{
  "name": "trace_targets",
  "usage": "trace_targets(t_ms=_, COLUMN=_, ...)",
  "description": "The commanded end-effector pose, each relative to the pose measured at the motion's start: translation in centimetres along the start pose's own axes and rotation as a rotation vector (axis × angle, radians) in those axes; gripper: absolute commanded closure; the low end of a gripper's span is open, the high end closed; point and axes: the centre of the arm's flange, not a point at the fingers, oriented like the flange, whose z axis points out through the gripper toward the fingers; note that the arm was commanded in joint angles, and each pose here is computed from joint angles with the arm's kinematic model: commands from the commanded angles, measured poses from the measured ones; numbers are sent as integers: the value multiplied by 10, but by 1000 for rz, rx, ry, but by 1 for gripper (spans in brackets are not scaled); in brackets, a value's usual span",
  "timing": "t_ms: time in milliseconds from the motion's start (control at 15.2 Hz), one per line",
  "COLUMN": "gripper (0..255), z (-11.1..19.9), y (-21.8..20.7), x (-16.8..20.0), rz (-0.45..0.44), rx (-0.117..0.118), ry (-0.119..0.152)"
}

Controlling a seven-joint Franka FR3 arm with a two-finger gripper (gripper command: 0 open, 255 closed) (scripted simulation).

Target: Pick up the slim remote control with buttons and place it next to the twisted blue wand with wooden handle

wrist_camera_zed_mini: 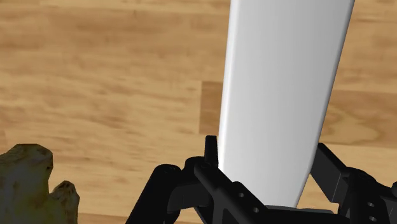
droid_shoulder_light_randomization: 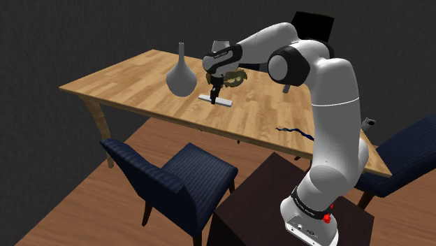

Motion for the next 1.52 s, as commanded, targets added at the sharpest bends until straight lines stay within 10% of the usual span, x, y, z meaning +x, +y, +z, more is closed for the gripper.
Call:
trace_targets(t_ms=0, gripper=255, z=-5, y=0, x=0, rz=0, rx=0, ry=0)
trace_targets(t_ms=1452, gripper=255, z=-101, y=-14, x=-38, rz=0, rx=0, ry=0)
